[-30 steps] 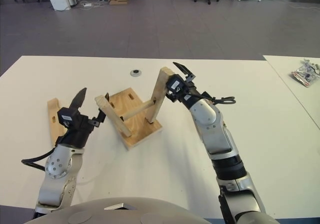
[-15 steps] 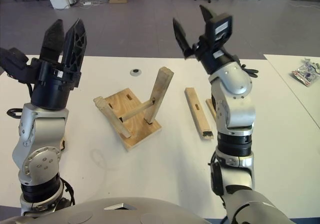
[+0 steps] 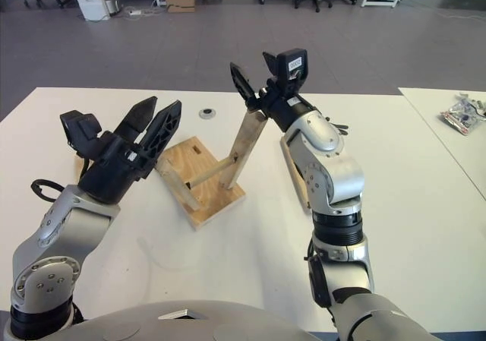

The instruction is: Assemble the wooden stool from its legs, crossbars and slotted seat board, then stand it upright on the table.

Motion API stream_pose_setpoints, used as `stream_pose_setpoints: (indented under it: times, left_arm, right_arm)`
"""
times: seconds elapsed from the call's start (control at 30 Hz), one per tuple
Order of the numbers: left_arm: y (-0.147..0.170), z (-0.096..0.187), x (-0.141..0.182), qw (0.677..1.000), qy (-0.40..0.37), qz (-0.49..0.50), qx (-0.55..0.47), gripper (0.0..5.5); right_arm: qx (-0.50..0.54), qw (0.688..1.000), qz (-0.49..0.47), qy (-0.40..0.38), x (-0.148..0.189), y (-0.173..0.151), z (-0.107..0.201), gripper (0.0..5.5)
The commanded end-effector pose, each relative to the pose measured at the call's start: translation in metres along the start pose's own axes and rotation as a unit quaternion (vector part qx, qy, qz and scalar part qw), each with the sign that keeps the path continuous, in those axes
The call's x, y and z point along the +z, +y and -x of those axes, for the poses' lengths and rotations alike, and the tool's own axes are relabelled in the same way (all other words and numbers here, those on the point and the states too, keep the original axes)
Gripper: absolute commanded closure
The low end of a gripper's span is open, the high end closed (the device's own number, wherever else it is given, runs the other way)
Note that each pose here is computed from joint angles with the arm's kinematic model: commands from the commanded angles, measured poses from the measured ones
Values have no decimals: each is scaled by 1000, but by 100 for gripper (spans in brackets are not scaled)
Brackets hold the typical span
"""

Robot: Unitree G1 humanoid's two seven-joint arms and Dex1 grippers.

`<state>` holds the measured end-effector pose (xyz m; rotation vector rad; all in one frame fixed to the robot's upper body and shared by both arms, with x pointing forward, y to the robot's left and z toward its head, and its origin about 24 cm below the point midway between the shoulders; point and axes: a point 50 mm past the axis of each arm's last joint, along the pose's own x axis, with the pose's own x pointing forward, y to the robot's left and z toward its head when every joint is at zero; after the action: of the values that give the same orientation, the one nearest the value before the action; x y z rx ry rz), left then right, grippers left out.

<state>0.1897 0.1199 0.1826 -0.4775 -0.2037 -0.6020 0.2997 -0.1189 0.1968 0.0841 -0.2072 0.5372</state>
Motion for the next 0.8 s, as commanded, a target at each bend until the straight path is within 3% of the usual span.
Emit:
stream_pose_setpoints:
  times: [0.03, 0.13, 0.3, 0.4, 0.53, 0.67, 0.8]
  left_arm:
    - [41, 21, -70, 974, 199, 37, 103, 184]
    - [49, 4, -48, 987, 139, 23, 73, 184]
    - [29, -7, 15, 999, -12, 35, -29, 184]
    - [9, -8, 48, 986, -99, 89, -97, 184]
    - [18, -9, 91, 955, -243, 144, -88, 184]
    - [40, -8, 84, 969, -231, 86, -18, 184]
    - [54, -5, 67, 976, -208, 45, 34, 184]
  right_arm:
    - [11, 993, -34, 113, -48, 6, 5, 166]
    - [14, 996, -33, 81, -28, -1, 0, 166]
    - [54, 997, -53, 4, 21, -3, -8, 166]
    - [73, 994, -71, -26, 43, -5, -12, 166]
    - [77, 992, -88, -49, 63, -12, -14, 166]
    - [118, 987, -105, -16, 62, -11, 0, 166]
    - [135, 982, -91, 97, 26, -12, 27, 166]
